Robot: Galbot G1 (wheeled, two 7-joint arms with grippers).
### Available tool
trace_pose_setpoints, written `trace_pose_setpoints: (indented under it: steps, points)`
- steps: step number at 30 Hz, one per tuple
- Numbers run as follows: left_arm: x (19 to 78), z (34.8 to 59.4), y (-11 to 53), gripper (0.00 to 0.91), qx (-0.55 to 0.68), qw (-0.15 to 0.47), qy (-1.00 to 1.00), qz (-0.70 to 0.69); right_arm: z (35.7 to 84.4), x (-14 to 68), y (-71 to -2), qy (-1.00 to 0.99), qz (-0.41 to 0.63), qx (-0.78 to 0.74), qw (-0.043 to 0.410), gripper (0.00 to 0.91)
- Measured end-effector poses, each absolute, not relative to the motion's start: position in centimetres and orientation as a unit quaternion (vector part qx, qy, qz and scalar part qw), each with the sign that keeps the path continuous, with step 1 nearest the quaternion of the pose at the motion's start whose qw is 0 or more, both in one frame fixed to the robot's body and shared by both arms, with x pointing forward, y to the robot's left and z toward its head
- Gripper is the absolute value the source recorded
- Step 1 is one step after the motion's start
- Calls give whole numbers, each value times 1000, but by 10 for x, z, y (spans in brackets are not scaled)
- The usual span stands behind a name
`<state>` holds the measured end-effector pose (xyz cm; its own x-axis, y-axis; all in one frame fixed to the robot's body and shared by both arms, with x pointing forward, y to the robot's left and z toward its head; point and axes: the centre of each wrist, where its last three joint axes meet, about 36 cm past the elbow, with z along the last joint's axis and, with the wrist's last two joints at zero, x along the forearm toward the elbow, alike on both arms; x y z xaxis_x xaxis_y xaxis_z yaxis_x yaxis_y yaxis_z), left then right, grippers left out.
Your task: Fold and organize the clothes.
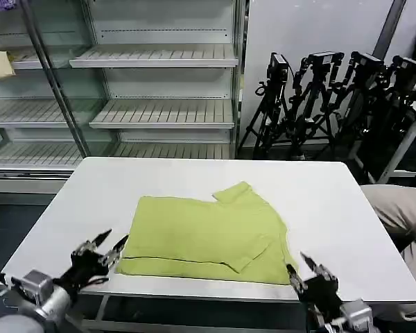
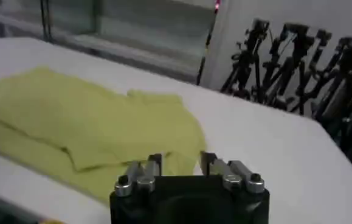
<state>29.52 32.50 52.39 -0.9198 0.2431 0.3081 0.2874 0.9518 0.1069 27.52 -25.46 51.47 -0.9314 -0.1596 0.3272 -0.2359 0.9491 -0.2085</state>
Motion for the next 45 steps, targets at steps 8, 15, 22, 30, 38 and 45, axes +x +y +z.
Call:
trace_pose_setpoints:
  steps: [8,15,22,30,38,45]
  points:
    - [350,524,325,907,-149,115,-980,-63,504,373,-241,-986,92,84,112,907]
    - [411,510,323,907,-151,120,-980,-51,502,456,-219,-989,67,74,106,907]
    - [463,494,323,907,-151,152,-976,-48,493,518,-195,-989,56,58,126,907]
    - [503,477,329,907,-151,192,-969,-43,477,561,-180,-985,40,43,164,907]
    - [530,470,335,907,-148,219,-964,-38,469,587,-165,-981,32,44,185,907]
    - [545,465,337,907,-143,236,-960,-39,461,598,-160,-978,27,39,201,907]
